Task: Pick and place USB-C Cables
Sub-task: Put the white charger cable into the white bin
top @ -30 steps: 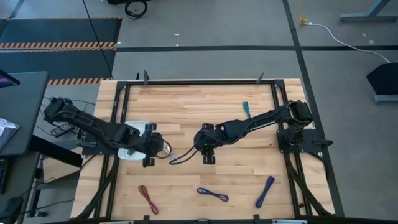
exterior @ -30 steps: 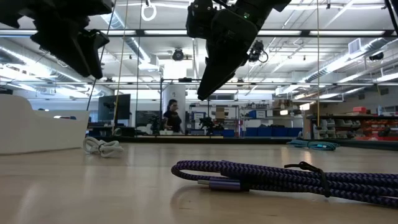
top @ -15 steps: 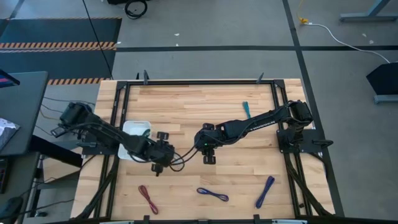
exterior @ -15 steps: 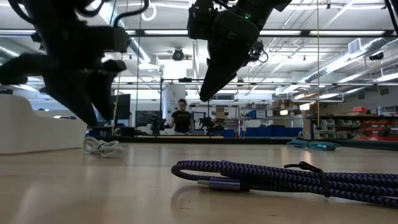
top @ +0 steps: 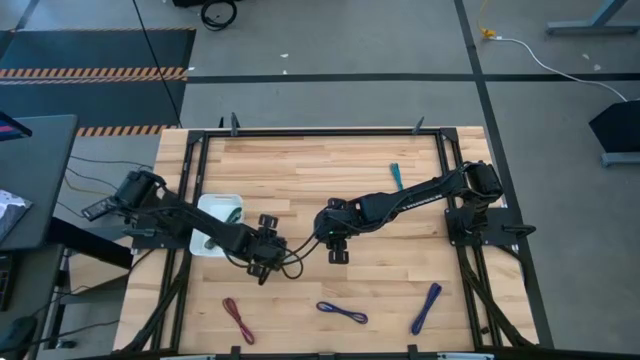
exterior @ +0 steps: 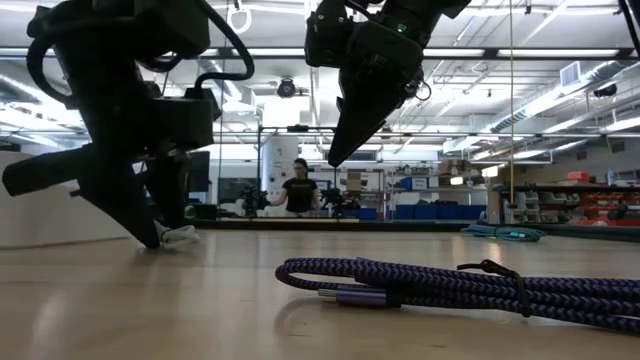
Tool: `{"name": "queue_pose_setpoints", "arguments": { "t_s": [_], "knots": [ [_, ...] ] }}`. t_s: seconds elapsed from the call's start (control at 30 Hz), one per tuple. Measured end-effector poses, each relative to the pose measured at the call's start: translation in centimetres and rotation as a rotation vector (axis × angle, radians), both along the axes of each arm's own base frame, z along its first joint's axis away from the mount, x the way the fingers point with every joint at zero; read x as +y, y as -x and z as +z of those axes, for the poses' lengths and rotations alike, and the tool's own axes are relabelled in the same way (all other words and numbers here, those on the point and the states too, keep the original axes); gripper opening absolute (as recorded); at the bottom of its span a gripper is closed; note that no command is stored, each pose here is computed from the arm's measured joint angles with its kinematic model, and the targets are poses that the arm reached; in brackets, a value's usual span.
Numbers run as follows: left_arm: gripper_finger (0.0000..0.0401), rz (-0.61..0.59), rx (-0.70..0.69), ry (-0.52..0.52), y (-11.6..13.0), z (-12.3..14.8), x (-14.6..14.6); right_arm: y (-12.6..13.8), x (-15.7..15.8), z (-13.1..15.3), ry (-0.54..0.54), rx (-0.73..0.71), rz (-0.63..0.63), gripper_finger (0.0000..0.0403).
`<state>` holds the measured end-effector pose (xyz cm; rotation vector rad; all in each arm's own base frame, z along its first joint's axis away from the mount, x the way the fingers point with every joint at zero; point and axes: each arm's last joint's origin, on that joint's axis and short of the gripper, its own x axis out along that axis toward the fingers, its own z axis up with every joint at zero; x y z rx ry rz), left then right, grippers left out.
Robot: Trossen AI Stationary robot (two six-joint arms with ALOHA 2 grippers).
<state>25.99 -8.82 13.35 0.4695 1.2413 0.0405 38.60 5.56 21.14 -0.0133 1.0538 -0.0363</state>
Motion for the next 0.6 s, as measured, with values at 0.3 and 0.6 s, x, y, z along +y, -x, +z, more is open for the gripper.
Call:
{"name": "queue_pose_setpoints", "arguments": {
  "t_s": [0.3,0.6],
  "knots": [
    [0.0073,-0.009,0.009,-0.018,0.0,0.1,0.4,0.0,0.0,0.0,0.0,-0.001,0.0,0.0168],
    [0.0025,0.042,0.012,-0.124,1.0,1.7,1.6,0.0,0.0,0.0,0.0,0.001,0.0,0.0168]
  ]
}}
